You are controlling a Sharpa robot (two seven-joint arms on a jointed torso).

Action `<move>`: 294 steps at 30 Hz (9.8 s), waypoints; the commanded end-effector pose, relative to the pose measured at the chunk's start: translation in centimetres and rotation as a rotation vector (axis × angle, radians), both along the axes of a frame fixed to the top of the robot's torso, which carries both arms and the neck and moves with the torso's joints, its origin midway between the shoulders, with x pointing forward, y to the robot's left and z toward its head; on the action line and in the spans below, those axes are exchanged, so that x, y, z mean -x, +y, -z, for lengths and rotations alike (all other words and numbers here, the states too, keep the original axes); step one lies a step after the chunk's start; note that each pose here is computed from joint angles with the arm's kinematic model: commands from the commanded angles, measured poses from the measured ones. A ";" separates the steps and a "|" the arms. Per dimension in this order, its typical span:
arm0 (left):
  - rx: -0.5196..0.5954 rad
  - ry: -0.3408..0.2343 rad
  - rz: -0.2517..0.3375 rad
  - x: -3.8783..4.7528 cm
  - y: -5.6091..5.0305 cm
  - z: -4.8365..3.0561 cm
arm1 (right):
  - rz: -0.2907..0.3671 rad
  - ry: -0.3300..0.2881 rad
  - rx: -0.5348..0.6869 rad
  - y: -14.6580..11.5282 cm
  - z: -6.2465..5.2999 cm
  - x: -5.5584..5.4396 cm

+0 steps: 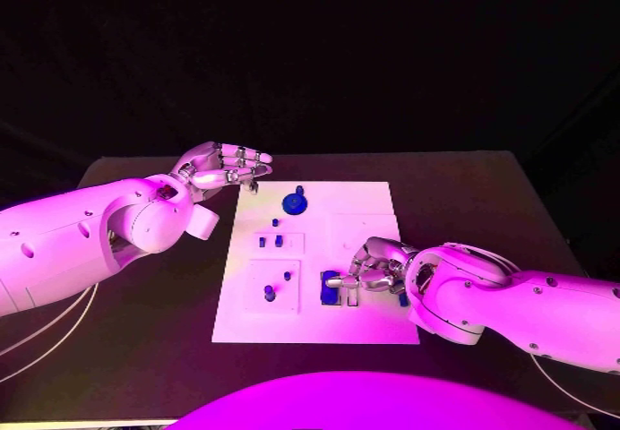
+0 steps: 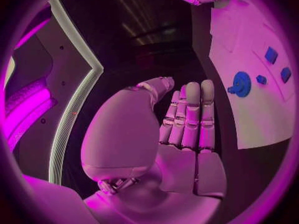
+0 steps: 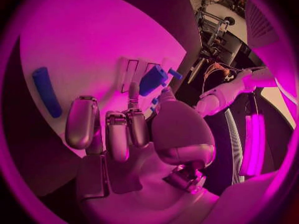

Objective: Assemble the parts on the task board

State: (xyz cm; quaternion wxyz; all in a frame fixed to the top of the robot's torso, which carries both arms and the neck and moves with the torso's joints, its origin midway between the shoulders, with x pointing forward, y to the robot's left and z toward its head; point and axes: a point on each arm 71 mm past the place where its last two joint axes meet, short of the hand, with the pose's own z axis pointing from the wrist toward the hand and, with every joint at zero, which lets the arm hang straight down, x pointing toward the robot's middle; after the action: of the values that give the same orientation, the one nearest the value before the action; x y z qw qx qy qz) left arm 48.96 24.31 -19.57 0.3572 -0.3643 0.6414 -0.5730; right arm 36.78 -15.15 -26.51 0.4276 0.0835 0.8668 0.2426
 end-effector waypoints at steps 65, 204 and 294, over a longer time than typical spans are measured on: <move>0.018 -0.018 -0.005 0.03 -0.1 -0.21 | 0.105 -0.219 -0.010 -8.9 -2.8 -0.2; -0.004 -0.017 -0.002 0.32 0.5 -0.23 | 0.145 0.058 -0.072 -2.3 2.1 2.0; -0.010 -0.015 -0.009 0.24 0.7 -0.17 | -0.003 -0.246 -0.104 -2.0 2.0 0.6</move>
State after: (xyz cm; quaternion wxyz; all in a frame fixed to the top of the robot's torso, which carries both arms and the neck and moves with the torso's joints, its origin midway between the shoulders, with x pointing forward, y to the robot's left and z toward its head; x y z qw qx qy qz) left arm 48.73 25.12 -19.49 0.3667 -0.3640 0.6405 -0.5681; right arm 36.20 -17.05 -28.38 0.5177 0.0764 0.7941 0.3092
